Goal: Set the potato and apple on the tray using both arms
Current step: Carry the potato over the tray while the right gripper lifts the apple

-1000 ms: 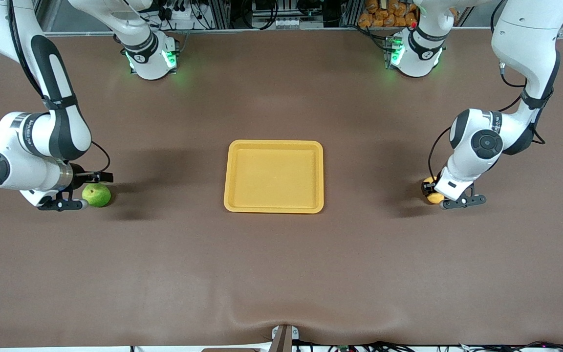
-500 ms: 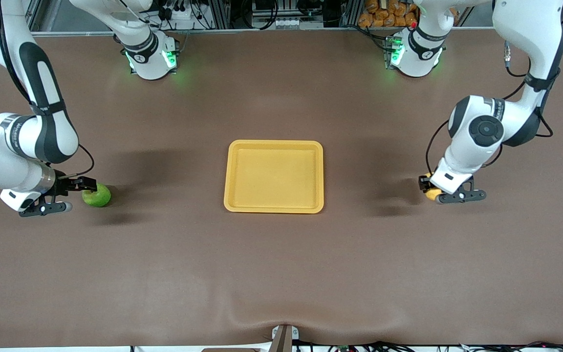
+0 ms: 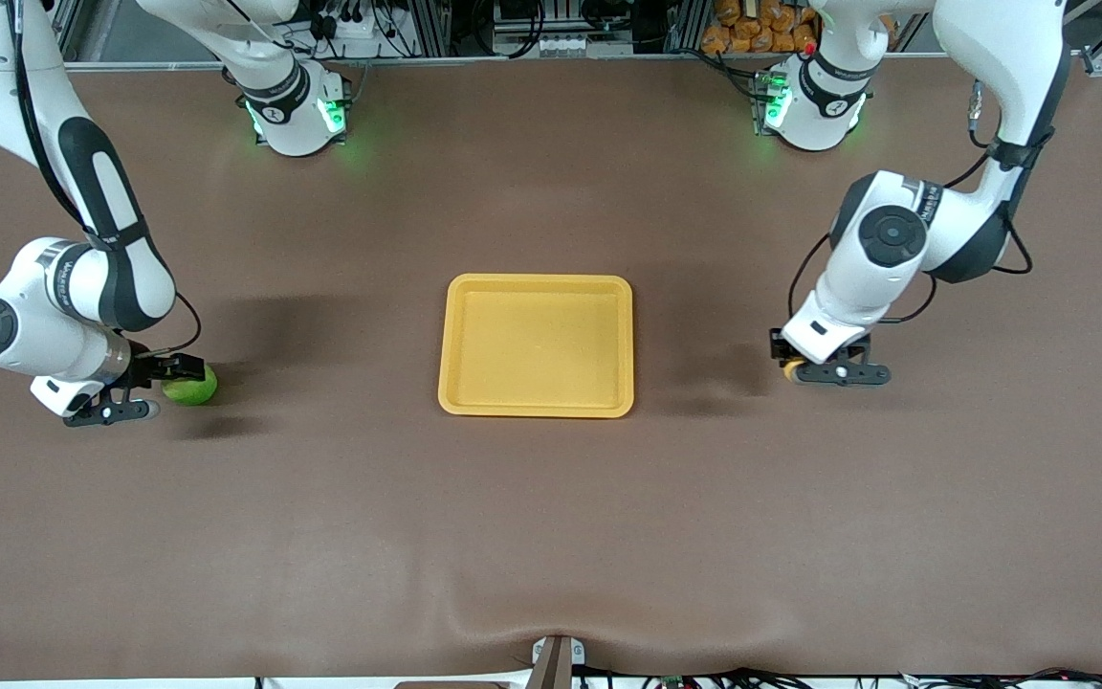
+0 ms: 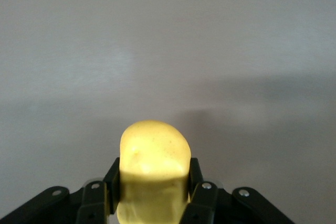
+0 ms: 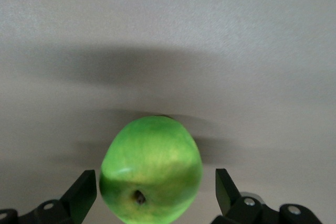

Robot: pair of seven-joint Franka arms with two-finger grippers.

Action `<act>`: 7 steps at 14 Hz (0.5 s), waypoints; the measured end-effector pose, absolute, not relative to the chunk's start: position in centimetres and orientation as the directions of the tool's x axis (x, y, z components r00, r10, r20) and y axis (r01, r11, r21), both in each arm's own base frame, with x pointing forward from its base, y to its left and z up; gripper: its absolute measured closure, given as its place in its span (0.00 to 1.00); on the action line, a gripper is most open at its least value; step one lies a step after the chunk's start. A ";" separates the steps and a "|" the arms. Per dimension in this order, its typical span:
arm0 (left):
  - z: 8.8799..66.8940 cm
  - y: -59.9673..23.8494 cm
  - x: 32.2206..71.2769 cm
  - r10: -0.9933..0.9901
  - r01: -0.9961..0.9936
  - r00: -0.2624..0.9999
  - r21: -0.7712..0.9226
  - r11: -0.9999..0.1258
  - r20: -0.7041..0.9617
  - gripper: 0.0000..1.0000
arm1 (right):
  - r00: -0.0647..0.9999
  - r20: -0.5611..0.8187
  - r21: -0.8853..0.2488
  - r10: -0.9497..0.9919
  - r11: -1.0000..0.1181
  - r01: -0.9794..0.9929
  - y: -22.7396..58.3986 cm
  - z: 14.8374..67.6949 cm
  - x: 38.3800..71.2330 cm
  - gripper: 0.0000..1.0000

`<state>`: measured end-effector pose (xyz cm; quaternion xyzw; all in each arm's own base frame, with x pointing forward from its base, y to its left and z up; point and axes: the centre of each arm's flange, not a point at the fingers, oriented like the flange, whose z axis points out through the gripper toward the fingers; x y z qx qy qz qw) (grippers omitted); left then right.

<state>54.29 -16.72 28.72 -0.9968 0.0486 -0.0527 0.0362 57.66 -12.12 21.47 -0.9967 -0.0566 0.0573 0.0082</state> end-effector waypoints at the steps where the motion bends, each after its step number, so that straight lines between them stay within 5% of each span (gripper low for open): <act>1: 29.3 -18.4 54.3 -0.118 -0.112 0.988 -0.074 -0.991 0.097 0.48 | 0.988 -0.116 -0.030 0.106 -0.994 0.104 -12.1 21.2 57.5 0.00; 6: 31.6 -27.3 55.0 -0.174 -0.169 0.982 -0.056 -0.984 0.080 0.48 | 0.985 -0.141 -0.039 0.101 -0.995 0.096 -12.0 19.6 56.7 0.00; 7: 31.7 -29.1 55.0 -0.167 -0.164 0.983 -0.048 -0.985 0.079 0.48 | 0.986 -0.137 -0.037 0.100 -0.995 0.096 -12.0 19.2 56.6 0.09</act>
